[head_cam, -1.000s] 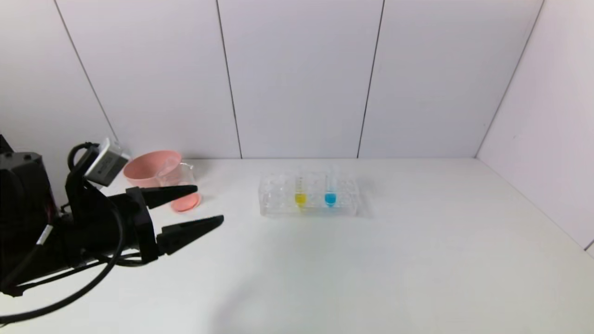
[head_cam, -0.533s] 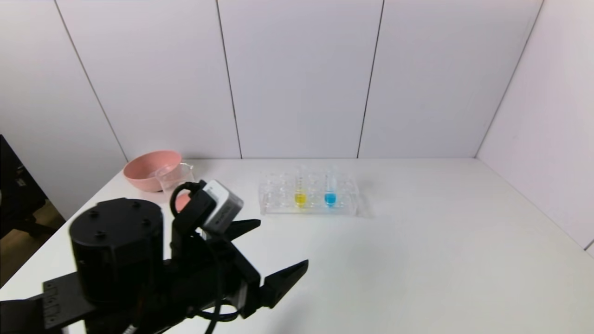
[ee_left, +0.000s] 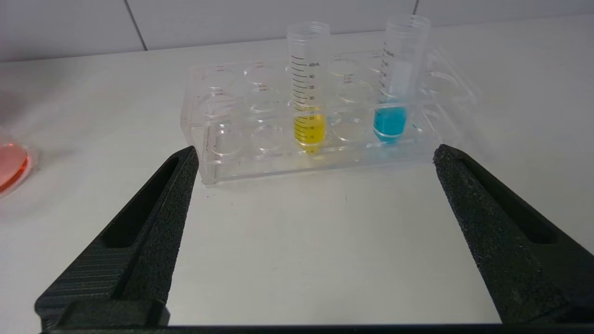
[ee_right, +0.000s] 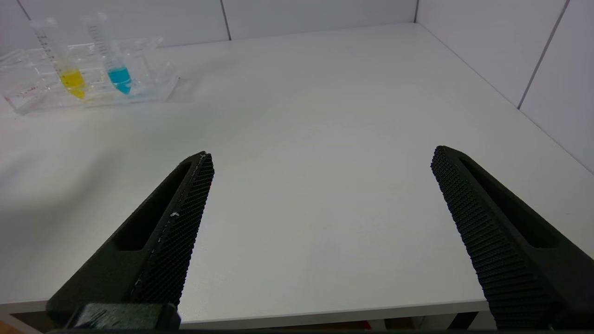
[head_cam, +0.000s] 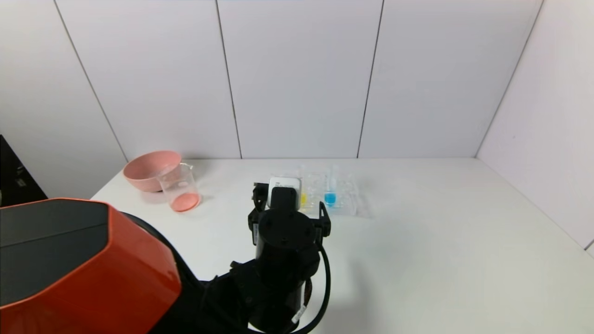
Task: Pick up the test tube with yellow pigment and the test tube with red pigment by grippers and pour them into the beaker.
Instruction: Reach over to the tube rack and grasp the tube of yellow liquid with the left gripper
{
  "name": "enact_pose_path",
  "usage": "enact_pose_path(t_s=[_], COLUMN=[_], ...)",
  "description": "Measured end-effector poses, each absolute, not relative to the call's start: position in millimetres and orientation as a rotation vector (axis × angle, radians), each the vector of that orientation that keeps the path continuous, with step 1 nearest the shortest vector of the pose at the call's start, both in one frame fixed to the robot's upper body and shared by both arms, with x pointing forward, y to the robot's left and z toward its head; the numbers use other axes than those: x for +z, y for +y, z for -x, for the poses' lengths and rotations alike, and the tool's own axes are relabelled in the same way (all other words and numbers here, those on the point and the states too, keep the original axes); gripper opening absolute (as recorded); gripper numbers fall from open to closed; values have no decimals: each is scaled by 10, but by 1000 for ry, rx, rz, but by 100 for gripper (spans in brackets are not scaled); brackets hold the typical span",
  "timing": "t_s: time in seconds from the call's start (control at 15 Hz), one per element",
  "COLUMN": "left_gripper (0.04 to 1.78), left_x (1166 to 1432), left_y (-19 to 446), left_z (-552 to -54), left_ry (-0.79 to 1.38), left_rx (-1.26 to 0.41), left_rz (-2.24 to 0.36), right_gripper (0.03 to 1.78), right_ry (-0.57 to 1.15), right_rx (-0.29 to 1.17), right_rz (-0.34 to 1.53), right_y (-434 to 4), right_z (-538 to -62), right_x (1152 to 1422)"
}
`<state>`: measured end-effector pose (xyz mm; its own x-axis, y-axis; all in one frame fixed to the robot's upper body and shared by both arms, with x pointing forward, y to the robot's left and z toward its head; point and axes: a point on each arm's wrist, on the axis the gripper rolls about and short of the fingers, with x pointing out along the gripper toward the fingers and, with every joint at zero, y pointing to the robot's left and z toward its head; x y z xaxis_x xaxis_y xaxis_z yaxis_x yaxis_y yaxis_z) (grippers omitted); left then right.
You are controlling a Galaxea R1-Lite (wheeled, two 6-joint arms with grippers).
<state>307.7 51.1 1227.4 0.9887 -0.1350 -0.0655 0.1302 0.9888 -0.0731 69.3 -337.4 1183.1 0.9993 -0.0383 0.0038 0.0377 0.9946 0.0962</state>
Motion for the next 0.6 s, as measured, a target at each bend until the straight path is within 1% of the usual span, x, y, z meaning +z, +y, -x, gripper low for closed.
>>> enact_pose_path(t_s=[0.27, 0.47, 0.6], left_gripper=[176, 176, 176], left_x=[12082, 11988, 11981], left_y=[248, 193, 194], left_z=[-3264, -3416, -3538], left_ry=[36, 29, 14], left_rx=[-99, -77, -62], left_rz=[85, 75, 73], right_gripper=[171, 171, 171], right_ry=[-6, -5, -6], right_rx=[-38, -38, -38], right_rz=[-96, -96, -96], right_y=[-3374, -3374, -3373], right_z=[-693, -693, -693], right_x=[11831, 11831, 11831])
